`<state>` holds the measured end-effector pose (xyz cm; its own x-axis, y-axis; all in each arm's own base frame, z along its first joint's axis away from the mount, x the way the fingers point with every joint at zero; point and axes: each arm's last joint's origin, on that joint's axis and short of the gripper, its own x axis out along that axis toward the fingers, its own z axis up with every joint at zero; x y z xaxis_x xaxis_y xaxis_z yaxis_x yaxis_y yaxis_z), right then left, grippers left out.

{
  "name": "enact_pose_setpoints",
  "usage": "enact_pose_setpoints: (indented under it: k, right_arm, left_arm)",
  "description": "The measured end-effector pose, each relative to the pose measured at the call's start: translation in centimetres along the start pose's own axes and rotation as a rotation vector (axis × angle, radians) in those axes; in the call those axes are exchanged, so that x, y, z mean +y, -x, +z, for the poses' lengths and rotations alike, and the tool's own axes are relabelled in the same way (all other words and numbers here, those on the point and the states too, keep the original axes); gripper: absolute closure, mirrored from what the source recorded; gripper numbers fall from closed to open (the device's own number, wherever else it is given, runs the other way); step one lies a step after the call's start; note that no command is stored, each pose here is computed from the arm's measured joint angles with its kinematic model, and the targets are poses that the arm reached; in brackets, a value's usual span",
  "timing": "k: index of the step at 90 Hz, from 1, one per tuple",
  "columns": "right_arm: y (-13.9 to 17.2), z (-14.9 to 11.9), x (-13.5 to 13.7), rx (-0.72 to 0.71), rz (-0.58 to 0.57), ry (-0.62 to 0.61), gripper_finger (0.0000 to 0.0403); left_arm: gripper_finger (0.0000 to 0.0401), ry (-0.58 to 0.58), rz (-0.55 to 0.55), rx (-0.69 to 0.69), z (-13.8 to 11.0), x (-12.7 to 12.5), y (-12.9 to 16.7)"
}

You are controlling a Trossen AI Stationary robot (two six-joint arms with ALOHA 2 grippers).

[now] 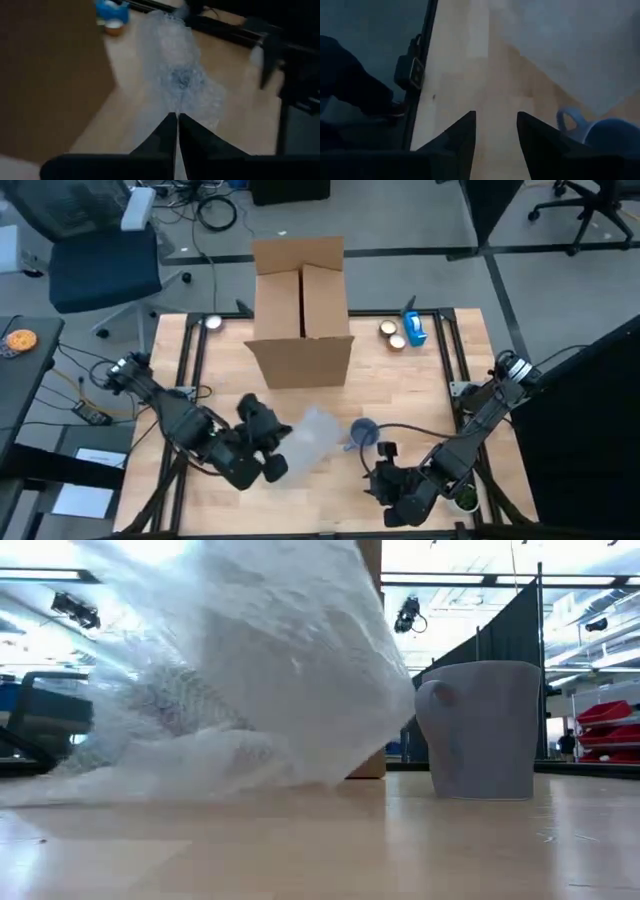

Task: Wrap mug
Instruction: Wrap the blue mug with bubble wrap

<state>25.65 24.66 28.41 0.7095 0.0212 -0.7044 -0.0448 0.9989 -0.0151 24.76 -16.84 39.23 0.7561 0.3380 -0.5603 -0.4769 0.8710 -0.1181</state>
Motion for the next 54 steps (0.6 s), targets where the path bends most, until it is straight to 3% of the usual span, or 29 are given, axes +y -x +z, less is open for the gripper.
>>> enact_pose_setpoints:
  k: [11,30,45,54]
  right_arm:
    - [0.2,-0.2,0.3,0.0,0.007,0.007,0.0284]
    - [0.2,-0.2,0.3,0.0,0.008,0.008,0.0284]
    - [0.2,-0.2,0.3,0.0,0.008,0.008,0.0284]
    - [0.2,-0.2,0.2,-0.001,0.004,0.006,0.0284]
  left_arm:
    - [0.0401,0.041,-0.013,-0.005,-0.1,0.8,1.8]
    - [0.0401,0.135,-0.15,-0.078,1.0,3.1,6.6]
    - [0.0401,0.185,-0.228,-0.272,2.6,5.3,10.6]
    - [0.0401,0.201,-0.209,-0.408,3.8,6.8,12.6]
